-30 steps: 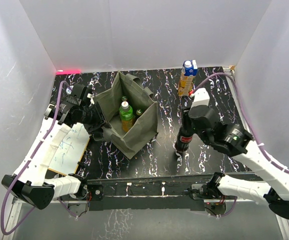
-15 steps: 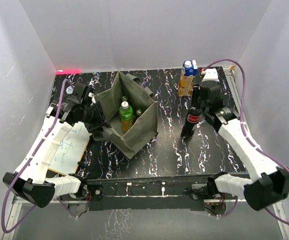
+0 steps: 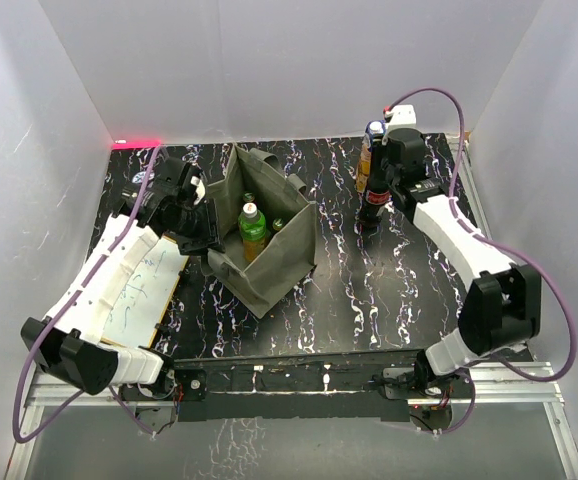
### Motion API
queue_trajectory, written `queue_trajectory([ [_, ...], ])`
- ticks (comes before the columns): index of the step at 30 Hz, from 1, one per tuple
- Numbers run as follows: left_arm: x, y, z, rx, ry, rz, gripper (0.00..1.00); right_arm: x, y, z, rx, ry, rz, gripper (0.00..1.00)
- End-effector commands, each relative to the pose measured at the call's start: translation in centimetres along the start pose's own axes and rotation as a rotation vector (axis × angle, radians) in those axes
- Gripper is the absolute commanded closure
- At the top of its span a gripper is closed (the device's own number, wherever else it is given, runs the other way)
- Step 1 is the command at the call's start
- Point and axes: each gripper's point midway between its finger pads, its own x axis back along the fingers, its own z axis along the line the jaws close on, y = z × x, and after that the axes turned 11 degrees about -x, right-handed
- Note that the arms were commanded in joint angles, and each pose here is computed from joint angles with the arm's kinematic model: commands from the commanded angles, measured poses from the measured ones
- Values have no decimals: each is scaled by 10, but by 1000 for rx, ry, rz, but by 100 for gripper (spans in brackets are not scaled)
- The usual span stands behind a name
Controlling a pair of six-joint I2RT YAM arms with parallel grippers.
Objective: Take the beverage out of the canvas bag
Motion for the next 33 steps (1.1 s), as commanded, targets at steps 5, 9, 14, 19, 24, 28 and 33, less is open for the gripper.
queue_trajectory([
  [5, 12, 13, 6, -143, 21, -44, 58, -11, 139, 16, -67, 31, -396, 92],
  [9, 10, 15, 10, -174, 40, -47, 58, -21, 146, 16, -72, 27, -405, 92],
  [14, 12, 18, 13, -195, 54, -53, 58, -27, 145, 15, -69, 23, -404, 92],
  [19, 11, 14, 14, -191, 54, -47, 58, -29, 146, 14, -63, 12, -408, 92],
  [24, 9, 17, 11, -189, 43, -46, 58, -29, 138, 12, -19, 14, -400, 92],
  [28, 10, 14, 11, -183, 41, -46, 58, -24, 126, 8, -19, 9, -386, 77],
  [33, 12, 15, 10, -185, 36, -55, 58, -22, 114, 3, -32, -6, -367, 65],
])
